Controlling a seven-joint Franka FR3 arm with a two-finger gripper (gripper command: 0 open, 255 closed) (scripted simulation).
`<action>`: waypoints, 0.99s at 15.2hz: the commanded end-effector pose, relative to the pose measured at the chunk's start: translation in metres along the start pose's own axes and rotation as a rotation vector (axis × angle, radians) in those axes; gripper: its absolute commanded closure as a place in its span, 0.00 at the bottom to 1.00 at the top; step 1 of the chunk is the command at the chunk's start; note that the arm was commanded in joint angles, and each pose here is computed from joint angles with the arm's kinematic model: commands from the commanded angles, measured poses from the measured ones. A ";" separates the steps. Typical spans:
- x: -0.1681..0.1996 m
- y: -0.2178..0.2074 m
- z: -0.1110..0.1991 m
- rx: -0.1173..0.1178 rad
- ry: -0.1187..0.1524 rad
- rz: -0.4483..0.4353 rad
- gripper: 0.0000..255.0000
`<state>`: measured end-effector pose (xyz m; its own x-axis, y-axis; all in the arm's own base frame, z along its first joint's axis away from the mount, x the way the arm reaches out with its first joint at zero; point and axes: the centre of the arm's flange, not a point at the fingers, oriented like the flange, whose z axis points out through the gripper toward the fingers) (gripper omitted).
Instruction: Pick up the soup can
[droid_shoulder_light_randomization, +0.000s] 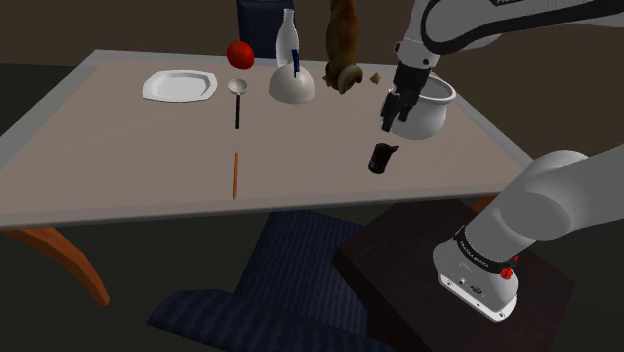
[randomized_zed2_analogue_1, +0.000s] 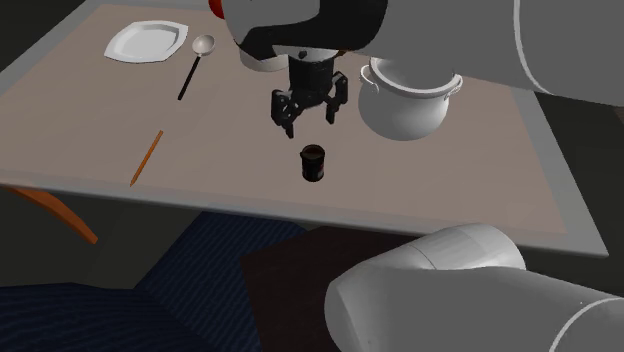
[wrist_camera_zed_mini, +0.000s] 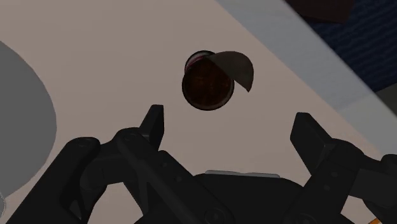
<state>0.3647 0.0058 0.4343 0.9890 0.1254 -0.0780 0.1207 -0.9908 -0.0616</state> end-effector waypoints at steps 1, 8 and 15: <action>0.008 0.005 0.026 -0.002 -0.010 -0.005 0.00; 0.021 0.011 0.079 -0.004 -0.026 -0.011 0.00; 0.022 0.013 0.097 -0.004 -0.026 -0.011 1.00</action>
<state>0.3801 0.0010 0.3357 0.9852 0.1377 -0.1017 0.1323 -0.9895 -0.0585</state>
